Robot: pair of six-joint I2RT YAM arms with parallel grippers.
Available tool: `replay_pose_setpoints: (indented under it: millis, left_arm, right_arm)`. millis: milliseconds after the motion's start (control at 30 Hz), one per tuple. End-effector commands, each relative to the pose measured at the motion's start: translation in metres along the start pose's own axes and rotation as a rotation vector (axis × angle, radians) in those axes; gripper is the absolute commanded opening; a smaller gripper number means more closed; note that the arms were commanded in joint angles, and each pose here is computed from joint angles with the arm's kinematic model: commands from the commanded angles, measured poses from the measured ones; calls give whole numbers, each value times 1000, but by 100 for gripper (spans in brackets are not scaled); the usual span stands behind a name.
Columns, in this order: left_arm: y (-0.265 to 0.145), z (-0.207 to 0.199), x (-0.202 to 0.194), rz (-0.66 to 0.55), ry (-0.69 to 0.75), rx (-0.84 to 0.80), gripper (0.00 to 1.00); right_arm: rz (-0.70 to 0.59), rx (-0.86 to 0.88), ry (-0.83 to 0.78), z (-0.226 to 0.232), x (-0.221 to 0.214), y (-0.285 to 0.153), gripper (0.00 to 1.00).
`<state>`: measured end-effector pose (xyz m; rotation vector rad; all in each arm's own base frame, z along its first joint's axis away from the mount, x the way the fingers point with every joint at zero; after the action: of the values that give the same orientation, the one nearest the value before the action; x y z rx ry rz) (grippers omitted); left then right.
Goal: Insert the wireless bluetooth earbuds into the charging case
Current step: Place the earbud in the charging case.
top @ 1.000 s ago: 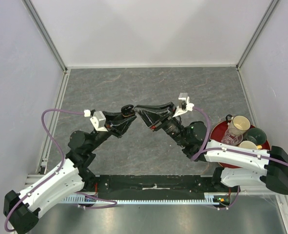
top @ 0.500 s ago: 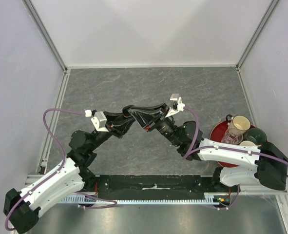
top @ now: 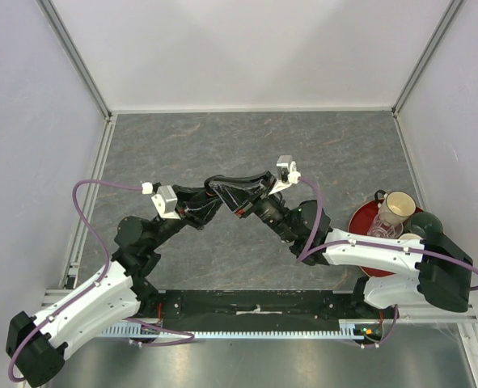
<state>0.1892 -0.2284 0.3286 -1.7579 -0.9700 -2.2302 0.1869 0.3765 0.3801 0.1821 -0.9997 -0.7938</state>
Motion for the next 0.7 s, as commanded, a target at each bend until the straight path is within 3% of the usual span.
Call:
replay_pose_setpoints:
  millis: [0,667]
  left_arm:
    - [2,-3,19,-72,1,-15,2]
    - [-1,0,27,-114,10,10,2]
  right_arm:
    - [-67,52,17,19,19,9,0]
    - [-15,-30,-67,6,-3,5,0]
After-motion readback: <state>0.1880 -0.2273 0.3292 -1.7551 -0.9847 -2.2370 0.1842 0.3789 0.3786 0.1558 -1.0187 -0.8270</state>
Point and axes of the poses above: each gripper's point midway between its finger pads, its own y axis out along the fingers, its own z axis along the line the jaws close on, x = y × z, the point moved 1 cm from there along -y, back along the fingers, and after that the axes turned 8 degrees about y, right-handed, at the moved point
